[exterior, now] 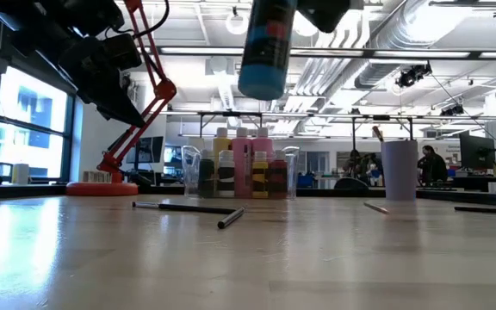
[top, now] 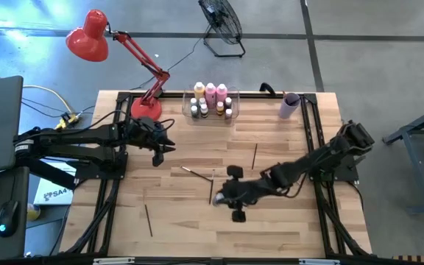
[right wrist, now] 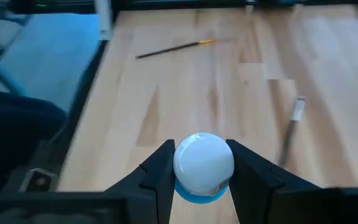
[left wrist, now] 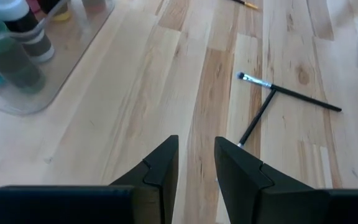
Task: Pick & Place Paint Supplies
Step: Put the small light blue paint bottle into the transparent bin
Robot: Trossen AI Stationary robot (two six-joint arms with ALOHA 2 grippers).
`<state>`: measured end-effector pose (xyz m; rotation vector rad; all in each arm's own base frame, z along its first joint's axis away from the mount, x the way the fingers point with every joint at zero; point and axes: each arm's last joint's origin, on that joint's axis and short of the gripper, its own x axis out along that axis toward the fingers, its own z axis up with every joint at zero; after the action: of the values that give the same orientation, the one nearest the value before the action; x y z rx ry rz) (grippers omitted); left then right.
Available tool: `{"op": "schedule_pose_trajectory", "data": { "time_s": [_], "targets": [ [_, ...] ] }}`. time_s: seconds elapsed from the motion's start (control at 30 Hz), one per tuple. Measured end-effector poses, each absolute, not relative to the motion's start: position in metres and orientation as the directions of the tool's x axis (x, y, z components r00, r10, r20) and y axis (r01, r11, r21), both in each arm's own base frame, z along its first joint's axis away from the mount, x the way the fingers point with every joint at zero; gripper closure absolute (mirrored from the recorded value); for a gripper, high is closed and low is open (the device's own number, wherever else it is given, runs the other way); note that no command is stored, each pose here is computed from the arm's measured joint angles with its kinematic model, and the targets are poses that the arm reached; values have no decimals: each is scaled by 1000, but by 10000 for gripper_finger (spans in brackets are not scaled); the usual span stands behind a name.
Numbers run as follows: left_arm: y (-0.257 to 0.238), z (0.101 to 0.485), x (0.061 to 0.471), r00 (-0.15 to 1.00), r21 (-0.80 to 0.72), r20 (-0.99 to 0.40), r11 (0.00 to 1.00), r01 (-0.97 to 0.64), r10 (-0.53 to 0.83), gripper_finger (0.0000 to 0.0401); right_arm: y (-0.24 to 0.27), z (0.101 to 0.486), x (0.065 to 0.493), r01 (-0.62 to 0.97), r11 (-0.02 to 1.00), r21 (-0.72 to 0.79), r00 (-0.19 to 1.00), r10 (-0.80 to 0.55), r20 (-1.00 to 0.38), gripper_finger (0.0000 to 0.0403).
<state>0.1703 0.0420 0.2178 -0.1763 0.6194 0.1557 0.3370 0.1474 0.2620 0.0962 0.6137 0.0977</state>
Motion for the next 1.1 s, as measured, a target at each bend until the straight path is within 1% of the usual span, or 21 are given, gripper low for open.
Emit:
{"op": "schedule_pose_trajectory", "data": {
  "time_s": [0.1, 0.2, 0.33, 0.43, 0.6, 0.8, 0.97, 1.1],
  "targets": [
    [42, 216, 169, 792, -117, -604, 973, -199, 89, 299, 134, 276, 344, -38, 995, 93, 813, 85, -575, 281],
    [42, 215, 168, 785, -115, -614, 974, -198, 87, 299, 120, 288, 351, -19, 998, 57, 819, 49, -572, 291],
    [41, 214, 168, 779, -113, -621, 974, -197, 86, 299, 97, 308, 362, 21, 999, 42, 852, 4, -523, 294],
    [41, 213, 167, 769, -114, -634, 973, -199, 83, 299, 76, 319, 369, 70, 997, 35, 866, -43, -499, 286],
    [40, 210, 164, 735, -117, -674, 972, -205, 74, 299, 38, 324, 375, 159, 987, 17, 866, -131, -483, 294],
    [39, 206, 160, 699, -97, -712, 977, -190, 65, 299, -10, 326, 378, 285, 958, 19, 846, -242, -474, 290],
    [39, 206, 160, 697, -88, -714, 980, -181, 64, 299, -45, 326, 375, 372, 928, 20, 821, -319, -474, 294],
    [39, 206, 160, 697, -88, -714, 980, -180, 64, 299, -65, 324, 373, 411, 911, 19, 805, -354, -476, 290]
  ]
}}
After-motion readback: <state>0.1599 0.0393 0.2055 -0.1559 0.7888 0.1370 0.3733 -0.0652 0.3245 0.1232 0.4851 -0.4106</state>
